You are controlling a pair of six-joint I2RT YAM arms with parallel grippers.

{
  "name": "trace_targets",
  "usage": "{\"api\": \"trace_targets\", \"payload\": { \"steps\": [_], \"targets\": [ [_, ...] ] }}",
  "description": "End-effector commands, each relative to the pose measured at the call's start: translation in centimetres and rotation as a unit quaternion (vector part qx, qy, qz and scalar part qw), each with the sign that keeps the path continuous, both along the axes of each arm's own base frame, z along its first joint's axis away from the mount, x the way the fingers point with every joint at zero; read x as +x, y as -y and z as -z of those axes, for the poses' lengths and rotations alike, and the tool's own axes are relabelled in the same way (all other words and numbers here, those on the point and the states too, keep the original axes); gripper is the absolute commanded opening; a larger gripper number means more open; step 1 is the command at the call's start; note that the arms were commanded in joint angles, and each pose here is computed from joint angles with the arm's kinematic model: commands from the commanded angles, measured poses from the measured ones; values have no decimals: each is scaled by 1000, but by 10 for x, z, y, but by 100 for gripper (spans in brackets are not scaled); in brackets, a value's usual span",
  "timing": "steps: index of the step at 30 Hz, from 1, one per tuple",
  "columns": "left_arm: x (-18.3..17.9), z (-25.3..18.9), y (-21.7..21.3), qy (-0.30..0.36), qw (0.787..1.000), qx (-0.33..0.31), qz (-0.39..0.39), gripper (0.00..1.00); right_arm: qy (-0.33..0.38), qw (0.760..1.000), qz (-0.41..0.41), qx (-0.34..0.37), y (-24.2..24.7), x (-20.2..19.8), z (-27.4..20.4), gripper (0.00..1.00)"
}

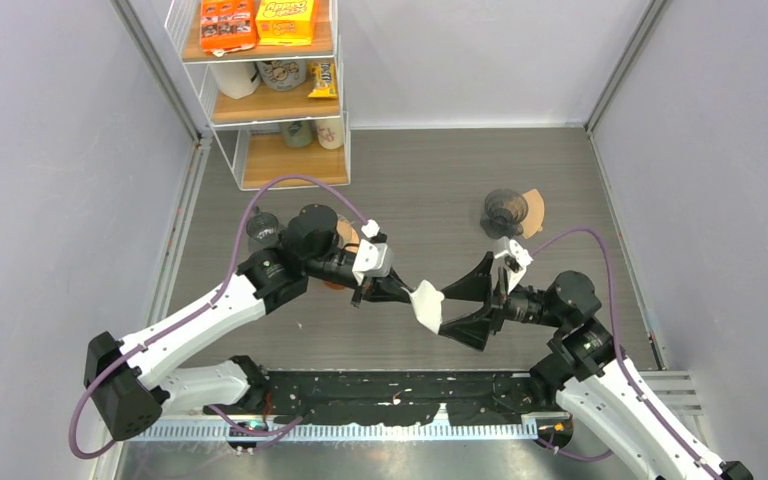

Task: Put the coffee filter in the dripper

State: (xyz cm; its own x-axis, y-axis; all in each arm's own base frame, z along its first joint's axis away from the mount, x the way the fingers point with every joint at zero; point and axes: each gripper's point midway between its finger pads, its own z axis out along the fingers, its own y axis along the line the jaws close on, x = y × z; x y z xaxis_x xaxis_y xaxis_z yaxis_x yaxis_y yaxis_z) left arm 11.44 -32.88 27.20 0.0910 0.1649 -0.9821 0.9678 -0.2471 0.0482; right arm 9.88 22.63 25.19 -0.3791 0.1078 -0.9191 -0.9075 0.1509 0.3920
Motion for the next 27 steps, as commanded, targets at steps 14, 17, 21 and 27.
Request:
{"api": "trace_targets", "payload": {
  "steps": [14, 17, 21, 27],
  "targets": [
    [6, -22, 15, -13, 1000, -16, 9, 4, 30, 999, -17, 29, -14, 8, -37, 99],
    [7, -24, 15, -14, 1000, -20, 7, 4, 14, 1000, -11, 21, -16, 12, -31, 98],
    [12, -26, 15, -10, 1000, -21, -15, 2, -13, 1000, 8, 0, -15, 19, -20, 95],
    [11, -26, 11, 1, 999, -30, -18, 0, -41, 998, 30, -32, -10, 21, -3, 76]
  ]
}}
